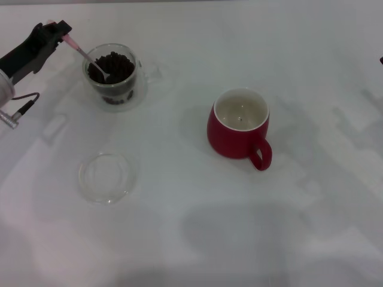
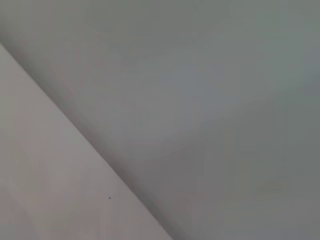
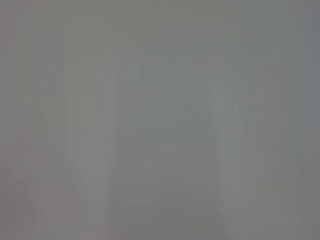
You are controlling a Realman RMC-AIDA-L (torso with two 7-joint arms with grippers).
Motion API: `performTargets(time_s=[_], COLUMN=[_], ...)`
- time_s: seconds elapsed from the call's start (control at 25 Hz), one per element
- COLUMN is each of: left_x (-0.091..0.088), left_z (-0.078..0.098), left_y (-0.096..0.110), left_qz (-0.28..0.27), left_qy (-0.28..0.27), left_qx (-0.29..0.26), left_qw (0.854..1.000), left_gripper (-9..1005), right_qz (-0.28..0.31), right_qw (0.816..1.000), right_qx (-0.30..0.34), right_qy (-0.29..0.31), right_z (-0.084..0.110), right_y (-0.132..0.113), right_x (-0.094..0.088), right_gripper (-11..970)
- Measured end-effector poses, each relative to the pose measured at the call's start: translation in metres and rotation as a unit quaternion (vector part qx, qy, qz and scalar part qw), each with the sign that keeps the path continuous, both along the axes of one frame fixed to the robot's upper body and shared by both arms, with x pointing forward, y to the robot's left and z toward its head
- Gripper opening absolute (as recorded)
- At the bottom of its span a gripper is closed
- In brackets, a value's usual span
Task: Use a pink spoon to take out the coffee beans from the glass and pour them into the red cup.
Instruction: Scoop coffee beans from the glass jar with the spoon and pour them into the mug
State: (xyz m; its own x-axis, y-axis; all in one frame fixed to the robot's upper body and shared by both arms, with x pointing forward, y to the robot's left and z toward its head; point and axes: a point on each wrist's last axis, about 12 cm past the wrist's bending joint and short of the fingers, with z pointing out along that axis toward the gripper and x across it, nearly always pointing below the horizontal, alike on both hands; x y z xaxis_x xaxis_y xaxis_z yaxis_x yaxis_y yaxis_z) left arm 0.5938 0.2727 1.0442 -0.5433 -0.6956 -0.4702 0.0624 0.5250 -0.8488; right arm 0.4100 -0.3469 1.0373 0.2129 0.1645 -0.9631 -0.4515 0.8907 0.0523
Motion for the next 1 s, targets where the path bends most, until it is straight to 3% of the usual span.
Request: performTargets(time_s=[0.44,0.76,1.0], left_x=[-0.013,-0.027,-0.029], left_z=[0.0,-0.001,0.006], left_y=[0.007,0.024,0.023], left_qz=[0.016,0.05,0.031], left_qy=[-0.013,-0.035,-0.064], left_qx=[-0.062,-0.093,-0.1], left_qw=[0.998,0.994,0.992], left_gripper=[131,130,131], right_qz=[-0.002,-0.004,-0.001], right_qw=[1.0,1.0,1.0], right_qx=[0.0,-0.002,-0.002], right_qy=[0.008,0.014,0.012], right_z=[-0.002,-0.004,-0.003], right_y=[0.0,-0.001,0.0], right_x=[-0.002,-0.002,0.002], right_gripper=[845,845,845])
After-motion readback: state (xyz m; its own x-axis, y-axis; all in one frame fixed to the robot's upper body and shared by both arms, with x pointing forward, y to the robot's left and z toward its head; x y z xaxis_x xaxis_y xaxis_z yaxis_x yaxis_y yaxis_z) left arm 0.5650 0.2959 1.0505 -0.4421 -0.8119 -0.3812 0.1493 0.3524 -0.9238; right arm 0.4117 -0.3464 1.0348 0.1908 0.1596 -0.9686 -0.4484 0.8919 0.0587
